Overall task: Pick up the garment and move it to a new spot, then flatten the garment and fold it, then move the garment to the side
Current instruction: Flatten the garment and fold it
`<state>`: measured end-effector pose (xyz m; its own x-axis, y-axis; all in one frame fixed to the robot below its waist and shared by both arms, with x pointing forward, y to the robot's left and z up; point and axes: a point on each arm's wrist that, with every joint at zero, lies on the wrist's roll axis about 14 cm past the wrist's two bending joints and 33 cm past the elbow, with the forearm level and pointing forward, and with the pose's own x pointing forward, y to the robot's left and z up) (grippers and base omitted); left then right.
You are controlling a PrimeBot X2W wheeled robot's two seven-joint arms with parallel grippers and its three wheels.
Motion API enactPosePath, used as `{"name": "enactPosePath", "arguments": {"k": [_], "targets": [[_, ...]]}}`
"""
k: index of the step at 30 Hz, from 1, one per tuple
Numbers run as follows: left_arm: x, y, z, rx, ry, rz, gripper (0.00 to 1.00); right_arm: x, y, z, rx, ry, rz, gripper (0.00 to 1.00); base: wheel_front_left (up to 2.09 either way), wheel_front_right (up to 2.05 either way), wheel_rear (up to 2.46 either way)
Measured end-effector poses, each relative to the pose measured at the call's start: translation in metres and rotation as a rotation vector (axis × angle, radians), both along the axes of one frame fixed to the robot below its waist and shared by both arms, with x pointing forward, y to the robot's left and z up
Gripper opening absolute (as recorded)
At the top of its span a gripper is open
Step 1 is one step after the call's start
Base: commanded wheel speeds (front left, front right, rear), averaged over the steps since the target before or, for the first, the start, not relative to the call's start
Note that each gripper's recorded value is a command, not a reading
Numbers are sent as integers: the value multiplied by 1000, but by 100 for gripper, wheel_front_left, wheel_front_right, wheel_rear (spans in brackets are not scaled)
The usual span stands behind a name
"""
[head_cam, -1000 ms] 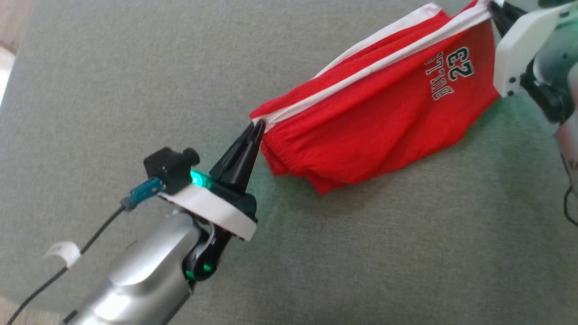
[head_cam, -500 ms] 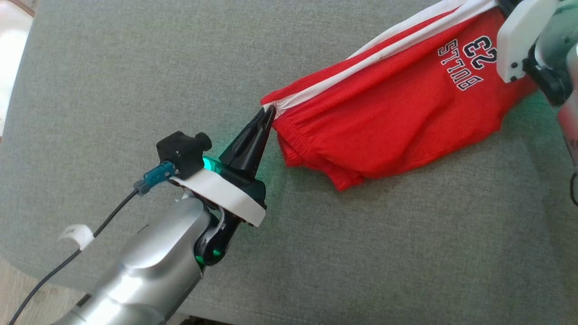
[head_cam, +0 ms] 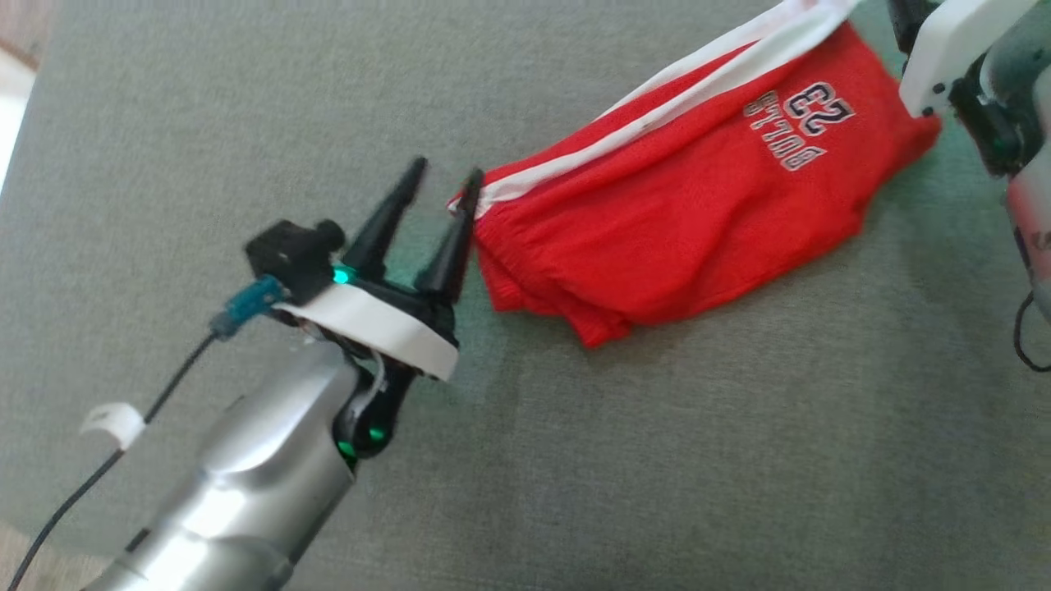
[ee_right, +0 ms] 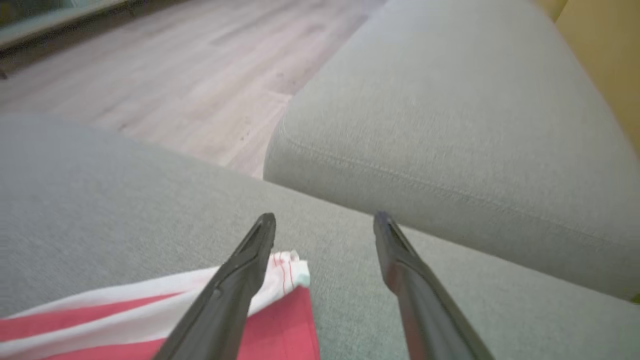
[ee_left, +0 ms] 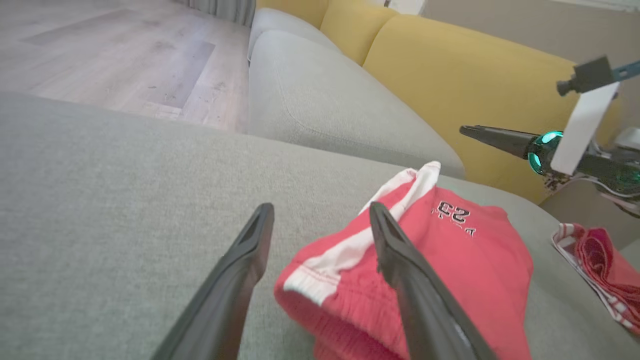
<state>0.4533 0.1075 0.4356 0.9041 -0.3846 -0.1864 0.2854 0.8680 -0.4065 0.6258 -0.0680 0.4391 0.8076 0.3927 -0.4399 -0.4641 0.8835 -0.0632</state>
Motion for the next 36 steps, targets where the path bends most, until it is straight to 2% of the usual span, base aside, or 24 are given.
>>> {"name": "enactPosePath", "arguments": {"k": [7,15,21,22,30,36], "targets": [[15,15,48,-37,-134,101,100,-3,-11,80,142,-262,-23,100,0,0,0],[5,37,91,-16,-279,228,100,-58,-44,102,239,-394,-107,100,0,0,0],[-12,31,91,-11,-297,240,100,-105,-53,97,315,-432,-194,100,0,0,0],[-20,28,85,-9,-286,234,100,-124,-55,87,334,-419,-233,100,0,0,0],[-49,23,64,12,-253,232,100,-198,-90,42,335,-352,-382,100,0,0,0],[-69,15,45,22,-207,214,100,-225,-95,26,373,-301,-427,100,0,0,0]]}}
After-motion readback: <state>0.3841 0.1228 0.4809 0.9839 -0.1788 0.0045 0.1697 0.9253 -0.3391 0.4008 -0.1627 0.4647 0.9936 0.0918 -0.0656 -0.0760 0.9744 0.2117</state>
